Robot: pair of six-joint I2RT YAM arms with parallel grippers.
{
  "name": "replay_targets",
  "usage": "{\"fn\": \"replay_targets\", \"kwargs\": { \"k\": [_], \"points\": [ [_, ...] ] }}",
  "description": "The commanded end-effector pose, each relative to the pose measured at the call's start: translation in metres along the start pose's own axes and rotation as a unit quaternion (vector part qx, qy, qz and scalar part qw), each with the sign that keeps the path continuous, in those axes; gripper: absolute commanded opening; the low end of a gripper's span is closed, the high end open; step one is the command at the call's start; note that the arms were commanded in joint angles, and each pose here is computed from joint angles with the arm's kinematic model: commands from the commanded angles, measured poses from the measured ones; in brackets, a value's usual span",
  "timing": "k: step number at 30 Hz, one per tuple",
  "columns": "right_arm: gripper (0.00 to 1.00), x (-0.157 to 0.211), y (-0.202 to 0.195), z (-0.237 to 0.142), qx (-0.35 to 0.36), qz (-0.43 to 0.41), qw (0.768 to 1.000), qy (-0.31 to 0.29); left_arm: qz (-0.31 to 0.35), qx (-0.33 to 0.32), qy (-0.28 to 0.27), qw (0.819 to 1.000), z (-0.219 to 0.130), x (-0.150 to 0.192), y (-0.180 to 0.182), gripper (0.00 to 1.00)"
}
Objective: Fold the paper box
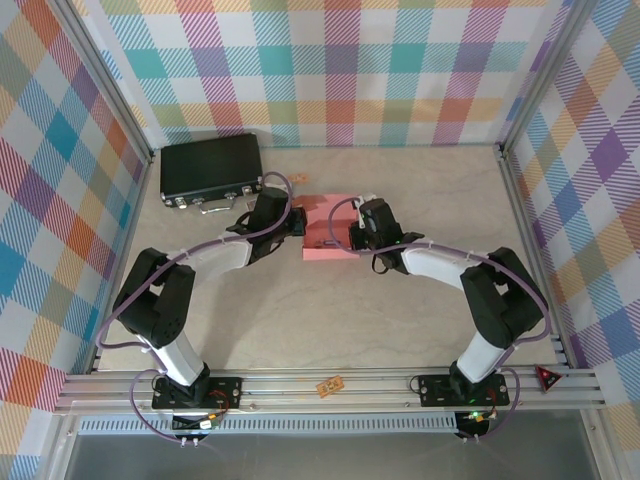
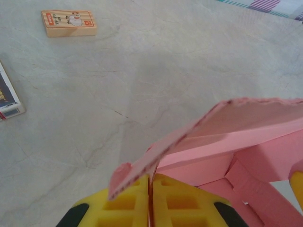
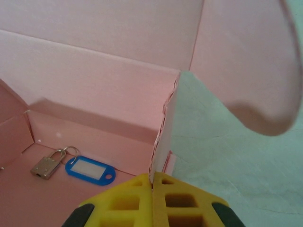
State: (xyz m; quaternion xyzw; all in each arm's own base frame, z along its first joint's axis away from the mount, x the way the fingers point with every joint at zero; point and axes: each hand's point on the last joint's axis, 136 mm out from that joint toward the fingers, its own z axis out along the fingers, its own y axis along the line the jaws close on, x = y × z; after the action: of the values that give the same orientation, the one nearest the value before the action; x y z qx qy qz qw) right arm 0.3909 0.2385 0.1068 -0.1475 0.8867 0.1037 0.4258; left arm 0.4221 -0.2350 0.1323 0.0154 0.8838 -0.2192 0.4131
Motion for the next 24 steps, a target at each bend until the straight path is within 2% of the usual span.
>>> {"fn": "replay_targets", "kwargs": {
  "k": [1, 7, 24],
  "points": [
    [0.07, -0.007, 0.011, -0.009, -0.012, -0.003, 1.0, -0.022, -0.002, 0.026, -0.013, 1.0, -0.009, -0.004, -0.019, 0.12],
    [0.07, -0.008, 0.009, -0.015, 0.001, 0.0, 0.999, -0.034, -0.006, 0.029, -0.01, 1.0, -0.011, 0.0, -0.022, 0.18],
    [0.06, 0.001, 0.012, -0.022, 0.019, 0.006, 0.999, -0.05, -0.015, 0.034, -0.007, 0.999, -0.019, 0.016, -0.024, 0.17]
  ]
}}
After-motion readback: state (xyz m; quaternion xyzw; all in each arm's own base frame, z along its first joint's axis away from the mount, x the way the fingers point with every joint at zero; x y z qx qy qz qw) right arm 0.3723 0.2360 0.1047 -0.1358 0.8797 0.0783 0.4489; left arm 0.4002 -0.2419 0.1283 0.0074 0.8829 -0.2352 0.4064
